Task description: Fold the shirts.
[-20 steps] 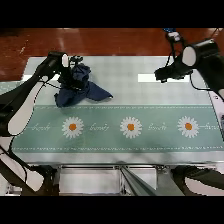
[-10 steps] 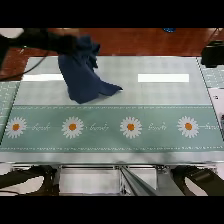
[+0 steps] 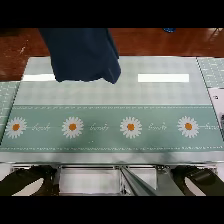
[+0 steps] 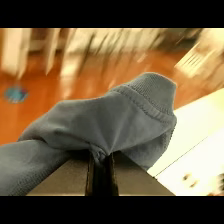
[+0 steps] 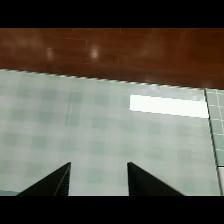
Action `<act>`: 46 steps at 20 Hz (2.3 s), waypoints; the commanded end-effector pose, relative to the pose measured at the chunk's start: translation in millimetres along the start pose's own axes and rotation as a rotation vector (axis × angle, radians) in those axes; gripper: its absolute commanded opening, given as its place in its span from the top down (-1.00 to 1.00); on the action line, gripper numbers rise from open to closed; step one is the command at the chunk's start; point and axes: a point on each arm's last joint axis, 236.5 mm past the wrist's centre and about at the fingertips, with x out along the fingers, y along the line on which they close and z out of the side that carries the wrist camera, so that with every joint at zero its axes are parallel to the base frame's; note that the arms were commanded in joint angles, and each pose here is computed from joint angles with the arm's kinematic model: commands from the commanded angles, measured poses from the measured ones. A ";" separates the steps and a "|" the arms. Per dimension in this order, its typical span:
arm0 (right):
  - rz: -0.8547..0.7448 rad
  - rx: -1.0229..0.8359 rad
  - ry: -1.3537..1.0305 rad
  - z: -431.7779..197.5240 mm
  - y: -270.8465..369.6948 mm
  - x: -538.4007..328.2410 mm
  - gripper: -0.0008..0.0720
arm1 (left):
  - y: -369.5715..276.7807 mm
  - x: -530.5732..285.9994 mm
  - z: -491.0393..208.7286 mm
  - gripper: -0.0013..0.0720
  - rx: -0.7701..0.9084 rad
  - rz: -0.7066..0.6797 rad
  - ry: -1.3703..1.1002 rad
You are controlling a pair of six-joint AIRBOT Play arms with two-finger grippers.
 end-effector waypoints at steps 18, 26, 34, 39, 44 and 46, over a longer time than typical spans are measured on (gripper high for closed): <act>0.127 0.090 0.279 -114.5 44.4 74.2 -0.14 | 27.7 -100.4 -524.3 -0.30 -0.717 0.205 0.799; -0.453 0.243 0.262 -101.6 -157.5 72.5 -0.15 | 146.8 -125.8 -371.5 -0.42 -0.685 0.331 0.643; -0.027 0.743 0.623 -305.2 -84.7 128.7 -0.14 | 99.6 -115.2 -429.2 -0.42 -1.002 -0.031 0.787; 0.076 0.687 0.799 -340.5 -52.4 114.6 -0.14 | 76.2 -76.9 -495.2 -0.42 -0.891 -0.027 1.041; 0.112 0.684 0.845 -346.9 -42.3 107.0 -0.14 | 43.6 -63.7 -521.9 0.63 -0.774 -0.185 1.298; 0.150 0.664 0.903 -360.3 -26.6 101.1 -0.14 | 46.9 -59.4 -519.2 0.89 -0.765 -0.195 1.310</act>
